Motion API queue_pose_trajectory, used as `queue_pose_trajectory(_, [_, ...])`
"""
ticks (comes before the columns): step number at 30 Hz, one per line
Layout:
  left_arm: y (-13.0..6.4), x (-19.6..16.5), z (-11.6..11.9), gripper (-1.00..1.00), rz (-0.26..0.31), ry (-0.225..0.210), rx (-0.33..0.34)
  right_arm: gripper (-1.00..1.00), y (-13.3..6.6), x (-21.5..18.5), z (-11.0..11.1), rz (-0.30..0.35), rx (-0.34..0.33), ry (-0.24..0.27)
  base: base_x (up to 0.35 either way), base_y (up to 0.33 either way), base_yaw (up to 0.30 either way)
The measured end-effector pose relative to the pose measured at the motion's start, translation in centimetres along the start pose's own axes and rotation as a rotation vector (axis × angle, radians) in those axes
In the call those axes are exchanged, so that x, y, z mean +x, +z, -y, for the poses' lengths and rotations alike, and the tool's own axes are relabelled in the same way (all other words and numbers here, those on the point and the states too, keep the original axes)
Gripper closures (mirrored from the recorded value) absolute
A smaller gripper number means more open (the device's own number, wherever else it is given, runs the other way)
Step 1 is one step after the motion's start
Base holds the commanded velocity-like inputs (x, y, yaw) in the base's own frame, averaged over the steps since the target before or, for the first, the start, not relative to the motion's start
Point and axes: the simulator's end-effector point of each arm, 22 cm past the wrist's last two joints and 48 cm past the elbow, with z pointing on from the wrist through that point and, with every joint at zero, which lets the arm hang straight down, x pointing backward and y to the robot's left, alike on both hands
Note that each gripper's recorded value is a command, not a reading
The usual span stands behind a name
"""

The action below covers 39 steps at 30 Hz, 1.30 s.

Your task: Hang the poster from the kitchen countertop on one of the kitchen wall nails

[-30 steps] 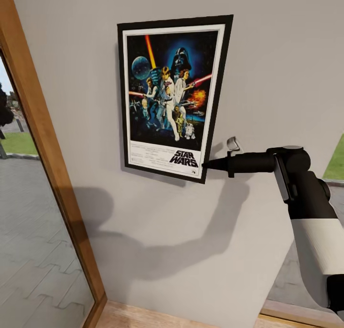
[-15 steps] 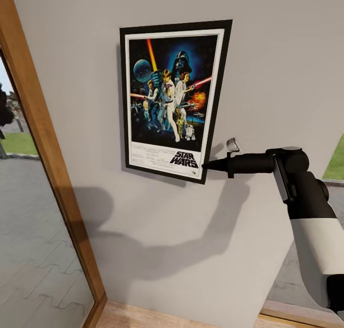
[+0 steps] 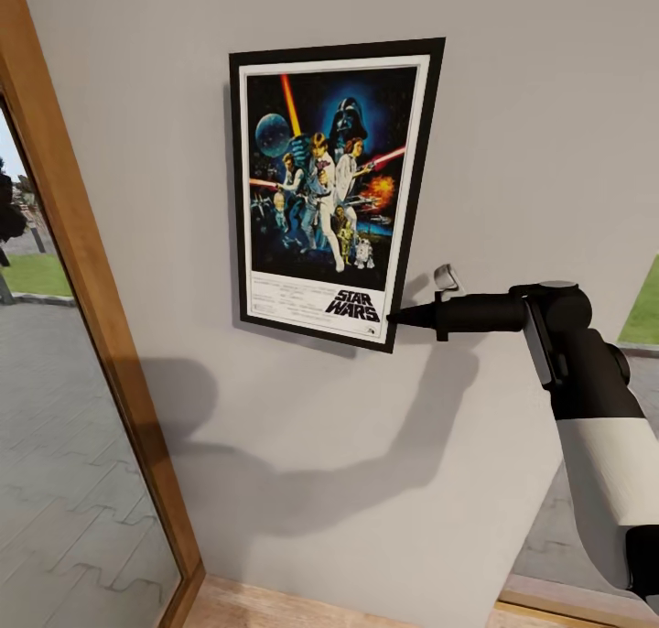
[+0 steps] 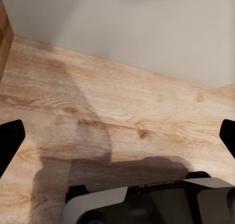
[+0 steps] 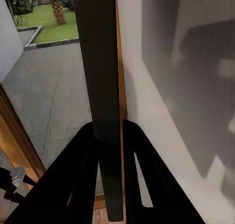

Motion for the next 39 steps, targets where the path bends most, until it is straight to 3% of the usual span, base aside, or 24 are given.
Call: queue_pose_trajectory(39, [-0.01, -0.01, -0.01, -1.00, 0.000, 0.000, 0.000, 1.00, 0.01, 0.06, 0.01, 0.000, 0.001, 0.000, 0.000, 0.000, 0.000])
